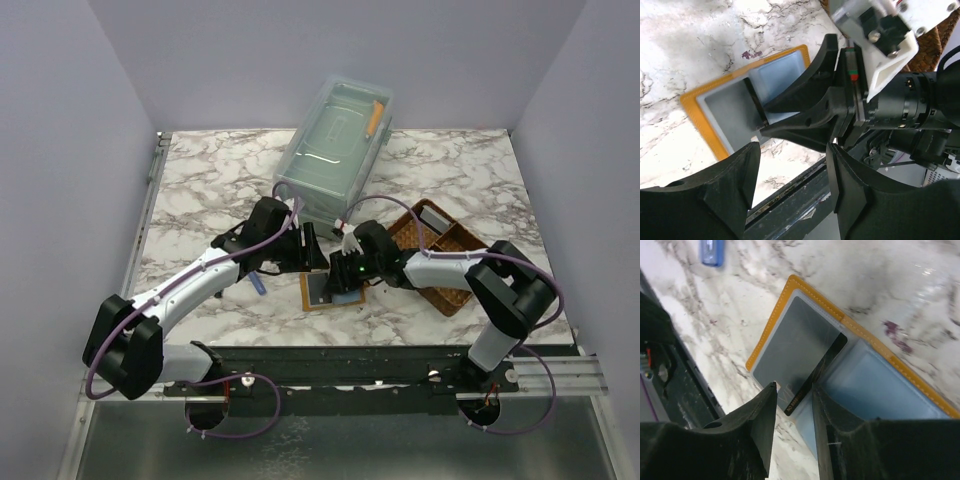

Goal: Put the credit cards into the card holder
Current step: Open the card holder at the center of the board, then pick up the credit card from the storage box.

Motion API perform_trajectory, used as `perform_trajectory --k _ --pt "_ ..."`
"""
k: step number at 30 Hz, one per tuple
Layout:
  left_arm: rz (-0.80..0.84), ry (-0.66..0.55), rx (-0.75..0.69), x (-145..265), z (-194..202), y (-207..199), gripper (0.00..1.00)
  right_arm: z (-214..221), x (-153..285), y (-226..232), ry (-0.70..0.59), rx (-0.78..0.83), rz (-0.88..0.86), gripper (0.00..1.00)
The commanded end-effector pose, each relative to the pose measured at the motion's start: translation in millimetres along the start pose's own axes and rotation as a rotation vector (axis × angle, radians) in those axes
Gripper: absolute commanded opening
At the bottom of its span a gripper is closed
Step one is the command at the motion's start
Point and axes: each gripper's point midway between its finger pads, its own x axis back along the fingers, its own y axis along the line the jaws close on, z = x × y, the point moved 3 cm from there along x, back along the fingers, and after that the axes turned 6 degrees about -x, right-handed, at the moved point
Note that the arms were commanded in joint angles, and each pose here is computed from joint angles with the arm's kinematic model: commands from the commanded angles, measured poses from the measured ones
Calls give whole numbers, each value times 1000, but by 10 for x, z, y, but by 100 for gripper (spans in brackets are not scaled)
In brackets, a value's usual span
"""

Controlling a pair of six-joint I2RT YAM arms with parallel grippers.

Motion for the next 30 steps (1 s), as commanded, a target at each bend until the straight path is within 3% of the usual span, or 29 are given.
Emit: perform_trajectory --k 1,9,13,15,18,21,23,26,30 --pt "-18 -50 -29 50 -56 22 61 -73 -51 244 33 96 -141 38" --pt "-21 -72 -103 17 -256 -33 70 -488 395 363 -61 65 61 48" --pt "-4 -134 -152 85 -490 -175 77 -732 884 314 -157 109 273 63" --pt "2 -149 -186 90 -578 -221 79 -882 1203 149 -241 139 456 70" --pt "23 -146 -210 79 -627 -269 82 -1081 1714 -84 -321 168 700 73" --pt "49 -152 -252 117 -647 -326 85 -1272 2109 -408 -364 218 829 74" --pt "43 -176 -292 181 -662 -339 87 -1359 2325 -669 -370 262 942 83" --pt "-6 -223 -375 255 -643 -396 91 -1438 2489 -1007 -339 290 1019 88" --pt "-16 -242 -442 321 -500 -524 94 -1561 2414 -1282 -280 332 979 81"
